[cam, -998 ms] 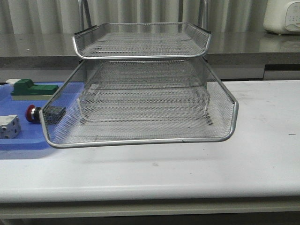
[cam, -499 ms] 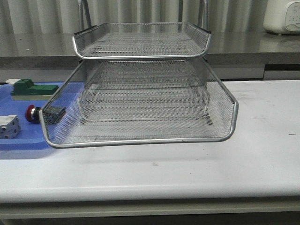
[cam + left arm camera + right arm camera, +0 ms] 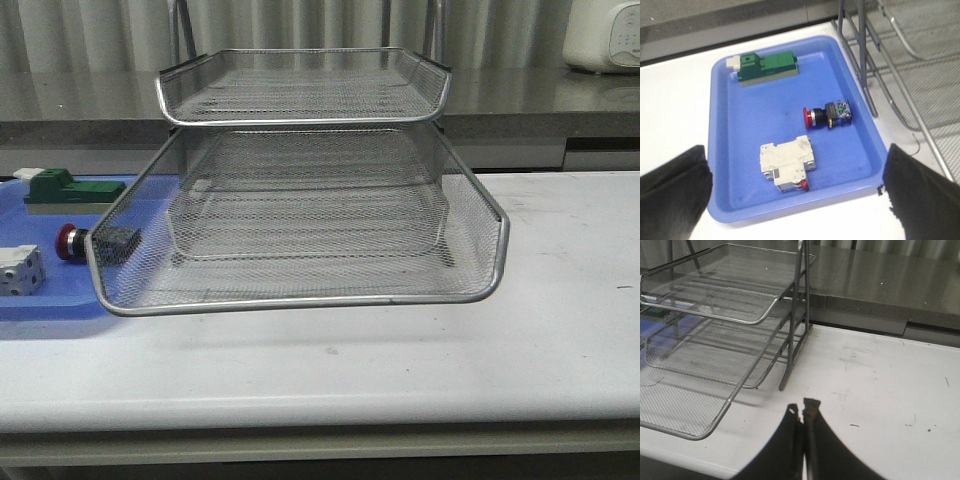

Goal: Place button on rack with both arms

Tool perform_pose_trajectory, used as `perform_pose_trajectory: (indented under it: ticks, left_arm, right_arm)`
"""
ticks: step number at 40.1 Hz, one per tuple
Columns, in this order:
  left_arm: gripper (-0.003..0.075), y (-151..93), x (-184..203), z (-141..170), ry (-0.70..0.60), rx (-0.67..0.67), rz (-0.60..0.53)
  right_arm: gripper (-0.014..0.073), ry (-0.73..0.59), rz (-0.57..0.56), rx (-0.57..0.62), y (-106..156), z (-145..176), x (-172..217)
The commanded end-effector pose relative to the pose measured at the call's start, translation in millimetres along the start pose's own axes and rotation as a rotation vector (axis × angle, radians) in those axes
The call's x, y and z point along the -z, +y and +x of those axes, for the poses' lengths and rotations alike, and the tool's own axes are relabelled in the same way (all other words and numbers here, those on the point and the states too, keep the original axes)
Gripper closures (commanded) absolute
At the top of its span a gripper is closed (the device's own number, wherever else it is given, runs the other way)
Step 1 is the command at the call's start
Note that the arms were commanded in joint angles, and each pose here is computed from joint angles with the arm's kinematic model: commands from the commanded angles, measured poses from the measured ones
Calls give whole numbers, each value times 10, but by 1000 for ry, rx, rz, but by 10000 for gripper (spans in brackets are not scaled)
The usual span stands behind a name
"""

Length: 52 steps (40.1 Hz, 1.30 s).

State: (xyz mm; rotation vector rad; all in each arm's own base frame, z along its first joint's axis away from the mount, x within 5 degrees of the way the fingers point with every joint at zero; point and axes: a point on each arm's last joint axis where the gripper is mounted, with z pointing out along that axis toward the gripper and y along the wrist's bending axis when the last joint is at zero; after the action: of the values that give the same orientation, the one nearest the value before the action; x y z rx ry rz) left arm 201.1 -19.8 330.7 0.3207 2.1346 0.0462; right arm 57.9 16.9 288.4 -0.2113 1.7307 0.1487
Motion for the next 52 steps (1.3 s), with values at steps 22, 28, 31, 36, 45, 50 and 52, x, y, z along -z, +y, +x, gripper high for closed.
perform_pose_trajectory:
  ticks: [22, 28, 31, 36, 45, 50, 52]
  left_arm:
    - [56, 140, -1478, -636, 412, -350, 181]
    - [57, 140, -1767, -680, 446, -378, 220]
    - [57, 126, -1916, -690, 460, -387, 252]
    - [57, 117, -2133, -683, 487, -402, 282]
    - [57, 103, -2446, -619, 561, -416, 330]
    - [57, 91, -2588, -567, 579, -413, 343]
    - [57, 79, -2634, -545, 583, -417, 356]
  right_arm:
    - [655, -92, 24, 3, -23, -142, 16]
    - [655, -92, 24, 3, -23, -142, 16]
    - [655, -92, 24, 3, -23, -142, 16]
    - [655, -92, 24, 3, -23, -142, 16]
    - [655, -92, 24, 3, -23, -142, 16]
    - [655, -92, 24, 3, -23, -142, 16]
    - [655, -92, 24, 3, -23, -142, 16]
